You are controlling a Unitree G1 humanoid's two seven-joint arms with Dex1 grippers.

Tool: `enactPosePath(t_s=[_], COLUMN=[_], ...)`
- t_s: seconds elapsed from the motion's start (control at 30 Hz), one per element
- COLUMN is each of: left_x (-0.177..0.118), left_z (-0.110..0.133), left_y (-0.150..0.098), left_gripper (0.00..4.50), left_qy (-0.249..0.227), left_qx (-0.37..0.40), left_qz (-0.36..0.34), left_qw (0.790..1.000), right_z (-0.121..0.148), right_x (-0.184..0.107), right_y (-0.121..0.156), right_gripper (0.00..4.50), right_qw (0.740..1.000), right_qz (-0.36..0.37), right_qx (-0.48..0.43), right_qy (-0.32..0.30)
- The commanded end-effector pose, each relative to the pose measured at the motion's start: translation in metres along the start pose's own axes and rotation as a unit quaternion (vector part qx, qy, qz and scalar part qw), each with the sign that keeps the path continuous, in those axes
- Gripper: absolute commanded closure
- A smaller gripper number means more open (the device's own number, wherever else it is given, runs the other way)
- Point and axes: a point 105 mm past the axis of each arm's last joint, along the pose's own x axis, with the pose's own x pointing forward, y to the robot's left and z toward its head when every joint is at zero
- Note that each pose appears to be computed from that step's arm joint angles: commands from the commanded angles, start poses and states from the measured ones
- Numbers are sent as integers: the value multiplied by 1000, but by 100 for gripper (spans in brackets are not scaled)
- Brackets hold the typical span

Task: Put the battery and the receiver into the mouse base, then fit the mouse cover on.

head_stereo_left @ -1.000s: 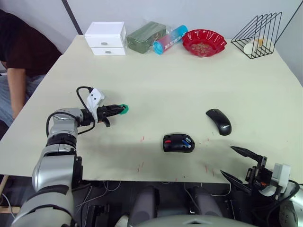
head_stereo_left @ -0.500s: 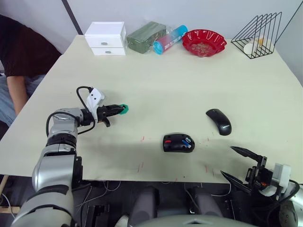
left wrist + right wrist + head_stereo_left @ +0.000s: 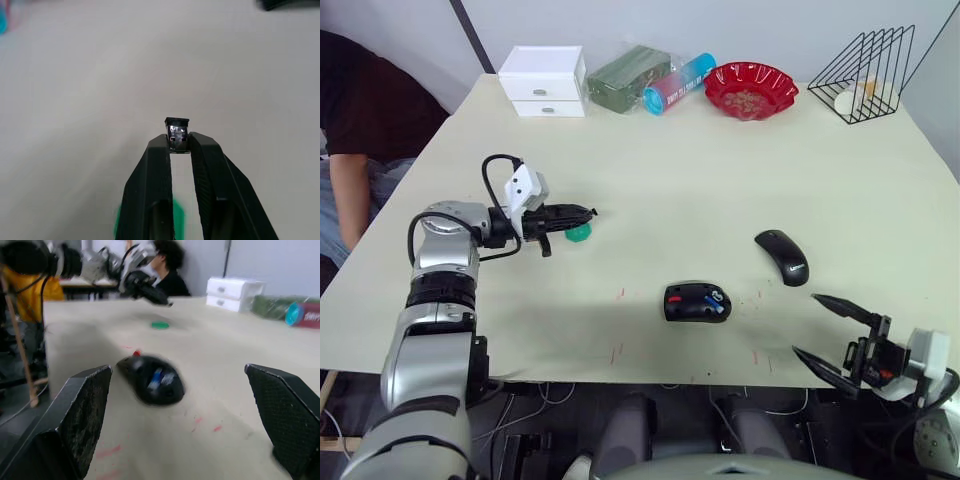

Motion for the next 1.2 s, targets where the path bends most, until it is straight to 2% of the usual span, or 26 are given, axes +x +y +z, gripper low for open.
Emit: enactPosePath(t_s=[0.03, 0.13, 0.27, 0.37, 0.47, 0.67, 0.93, 1.1, 1.2], left_x=[9, 19, 30, 40, 46, 54, 77, 85, 88], left_z=[22, 32, 43, 53, 59, 67, 87, 96, 100], left_y=[-10, -21, -34, -46, -52, -65, -87, -92, -96], left_gripper=[441, 441, 441, 441, 441, 441, 441, 441, 441], left_qy=[-19, -23, -30, -39, -44, -45, -70, -80, -85], left_qx=[33, 53, 62, 82, 92, 106, 134, 140, 146], left_qz=[-35, -62, -96, -125, -139, -169, -204, -214, -221], left_qw=[999, 996, 993, 988, 985, 979, 967, 964, 961], right_z=[19, 29, 32, 24, 31, 31, 43, 50, 45], right_x=[9, 20, 34, 49, 62, 83, 120, 139, 145], right_y=[-8, -12, -17, -23, -28, -33, -30, -22, -18], right_gripper=[0, 0, 0, 0, 0, 0, 0, 0, 0], right_qw=[1000, 1000, 999, 993, 990, 973, 949, 921, 900], right_qz=[1, -3, -15, -24, -25, -36, -20, 7, 10], right_qx=[-6, 18, 49, 93, 104, 137, 251, 343, 385], right_qy=[-18, -24, 4, 75, 93, 182, 189, 185, 206])
